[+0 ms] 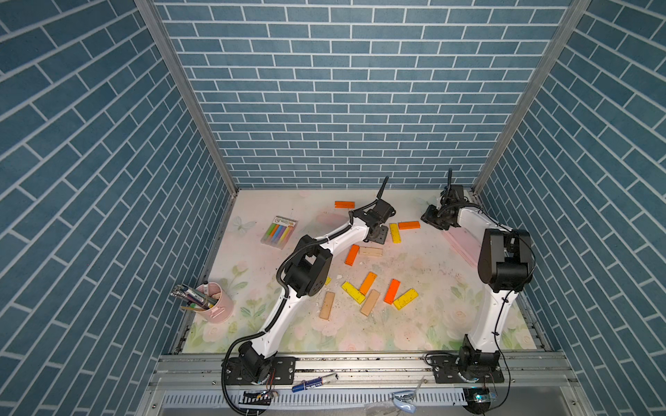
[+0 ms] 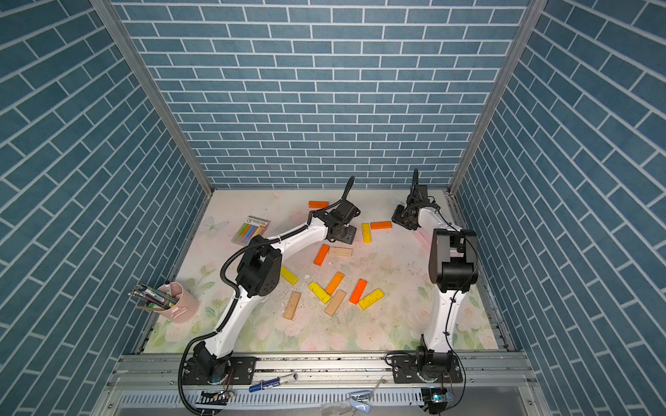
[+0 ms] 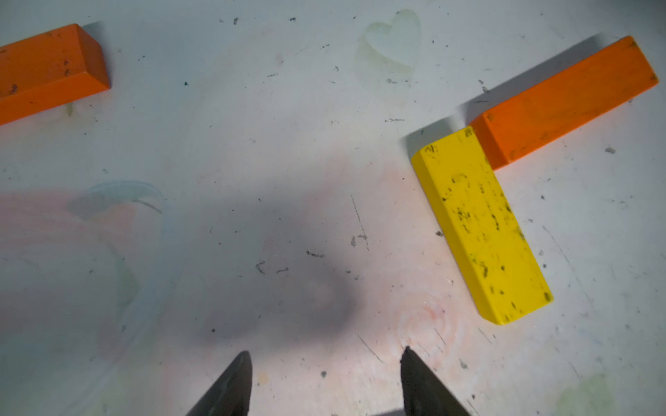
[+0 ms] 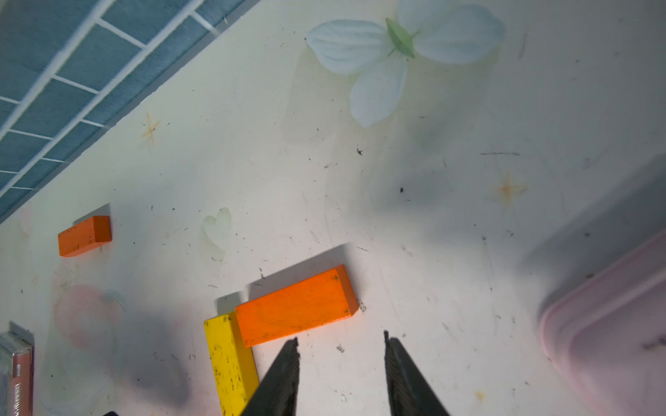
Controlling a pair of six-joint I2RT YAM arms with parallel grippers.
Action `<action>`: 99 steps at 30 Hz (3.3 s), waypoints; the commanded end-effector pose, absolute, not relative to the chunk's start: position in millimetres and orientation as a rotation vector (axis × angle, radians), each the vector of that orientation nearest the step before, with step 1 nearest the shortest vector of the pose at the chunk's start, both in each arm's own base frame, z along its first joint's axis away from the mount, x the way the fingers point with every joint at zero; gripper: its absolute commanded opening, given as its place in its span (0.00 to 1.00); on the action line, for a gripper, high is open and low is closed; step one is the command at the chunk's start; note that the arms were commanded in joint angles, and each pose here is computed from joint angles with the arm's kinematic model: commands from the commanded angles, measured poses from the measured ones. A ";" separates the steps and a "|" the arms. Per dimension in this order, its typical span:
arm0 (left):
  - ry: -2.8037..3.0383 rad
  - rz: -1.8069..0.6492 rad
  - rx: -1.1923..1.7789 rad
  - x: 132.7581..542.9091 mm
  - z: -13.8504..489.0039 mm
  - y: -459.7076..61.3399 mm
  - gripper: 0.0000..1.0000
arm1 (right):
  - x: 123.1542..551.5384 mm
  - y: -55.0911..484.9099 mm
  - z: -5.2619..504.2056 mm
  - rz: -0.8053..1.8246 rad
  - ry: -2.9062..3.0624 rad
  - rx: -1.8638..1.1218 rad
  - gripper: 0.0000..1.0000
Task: Assemble the number 6 with building blocks
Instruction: Assemble the building block at the center of the board, then pick up the building block from the center of the board.
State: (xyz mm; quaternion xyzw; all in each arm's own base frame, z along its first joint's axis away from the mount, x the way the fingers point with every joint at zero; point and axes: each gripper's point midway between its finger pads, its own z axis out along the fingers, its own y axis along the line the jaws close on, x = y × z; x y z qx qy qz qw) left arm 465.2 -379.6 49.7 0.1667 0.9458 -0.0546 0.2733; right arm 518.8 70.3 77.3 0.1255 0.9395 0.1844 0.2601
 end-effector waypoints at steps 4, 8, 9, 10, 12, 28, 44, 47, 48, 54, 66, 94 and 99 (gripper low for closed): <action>2.512 -0.144 0.370 477.8 34.6 -394.4 0.64 | 521.4 71.1 61.1 0.488 2.567 0.304 0.41; 2.504 -0.180 0.352 483.4 26.8 -406.0 0.64 | 521.9 71.7 56.2 0.491 2.570 0.302 0.41; 2.504 -0.187 0.346 485.0 24.9 -407.9 0.64 | 521.7 72.1 54.7 0.490 2.572 0.303 0.40; 2.503 -0.195 0.342 486.8 23.3 -410.0 0.64 | 521.8 72.2 53.2 0.492 2.573 0.302 0.40; 2.502 -0.227 0.330 488.4 18.5 -415.5 0.64 | 521.7 73.0 50.1 0.498 2.576 0.300 0.40; 2.500 -0.381 0.263 497.3 10.3 -431.6 0.63 | 521.1 76.2 45.6 0.517 2.583 0.269 0.41; 2.463 -0.418 0.188 517.0 49.2 -407.1 0.64 | 507.2 71.7 66.0 0.478 2.599 0.285 0.40; 2.424 -0.420 0.185 521.5 77.9 -392.6 0.66 | 491.9 78.1 73.3 0.466 2.608 0.303 0.40; 2.410 -0.418 0.189 522.2 89.2 -387.2 0.67 | 485.0 81.1 75.1 0.455 2.615 0.311 0.40; 2.347 -0.411 0.298 503.7 161.1 -352.1 0.84 | 433.7 105.9 87.2 0.346 2.660 0.330 0.42; 2.383 -0.384 0.541 384.9 228.1 -262.8 0.97 | 321.9 134.5 80.5 0.192 2.732 0.466 0.54; 2.381 -0.546 0.611 309.0 207.3 -239.7 0.99 | 206.7 160.6 29.1 0.330 2.835 0.892 0.50; 2.379 -0.546 0.614 308.5 207.9 -239.8 0.99 | 206.1 164.1 19.6 0.315 2.866 0.896 0.44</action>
